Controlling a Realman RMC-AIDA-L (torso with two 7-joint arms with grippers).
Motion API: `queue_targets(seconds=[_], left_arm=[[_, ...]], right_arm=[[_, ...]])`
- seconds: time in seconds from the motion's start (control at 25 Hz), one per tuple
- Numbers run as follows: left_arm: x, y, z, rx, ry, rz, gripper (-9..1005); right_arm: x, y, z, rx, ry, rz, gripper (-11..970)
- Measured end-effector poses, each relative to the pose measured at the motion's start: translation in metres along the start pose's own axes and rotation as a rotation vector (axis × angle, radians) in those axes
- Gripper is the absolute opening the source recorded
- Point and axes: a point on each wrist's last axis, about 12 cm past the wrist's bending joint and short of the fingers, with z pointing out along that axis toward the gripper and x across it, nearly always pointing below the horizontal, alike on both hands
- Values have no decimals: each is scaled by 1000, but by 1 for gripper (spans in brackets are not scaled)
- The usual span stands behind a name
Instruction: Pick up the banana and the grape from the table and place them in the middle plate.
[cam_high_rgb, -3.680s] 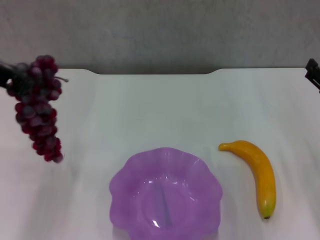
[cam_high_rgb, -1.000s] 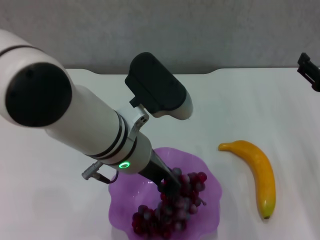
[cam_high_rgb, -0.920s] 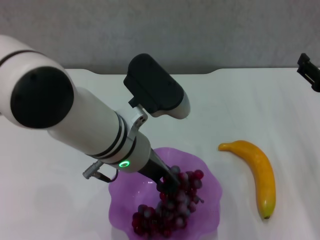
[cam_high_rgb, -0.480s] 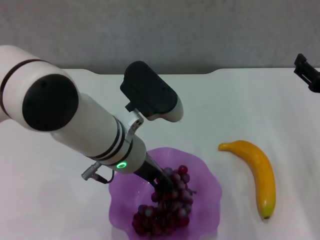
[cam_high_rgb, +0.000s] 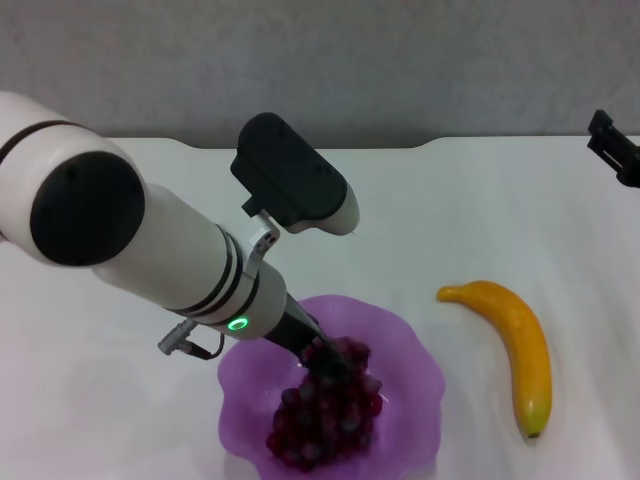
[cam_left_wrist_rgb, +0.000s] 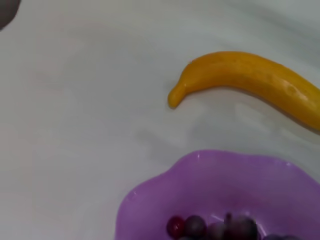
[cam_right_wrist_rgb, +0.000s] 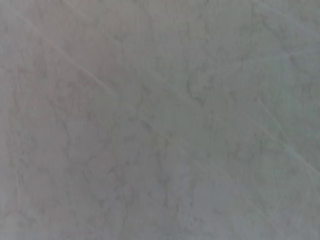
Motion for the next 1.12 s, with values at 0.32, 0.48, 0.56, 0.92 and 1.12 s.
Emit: queue_targets(seconds=[0.32,0.48,0.56,0.92,1.12], left_arm=[[-4,-4,-32,-78,-130,33,774],[-5,3,-65,-180,-283,22,870],[-5,14,-85,-246,-386,-9,869],[26,88,-122,-556,-720,-206,865],[64,127,-116,-681,-686,-291,863]], right_arm=[[1,-1,-1,2,3,0,860],[1,-1,-1,3,3,0,859],[1,-1,-1,3,3,0,859],[0,0,0,1,1,0,859],[2,-2,0,6,7,0,859]])
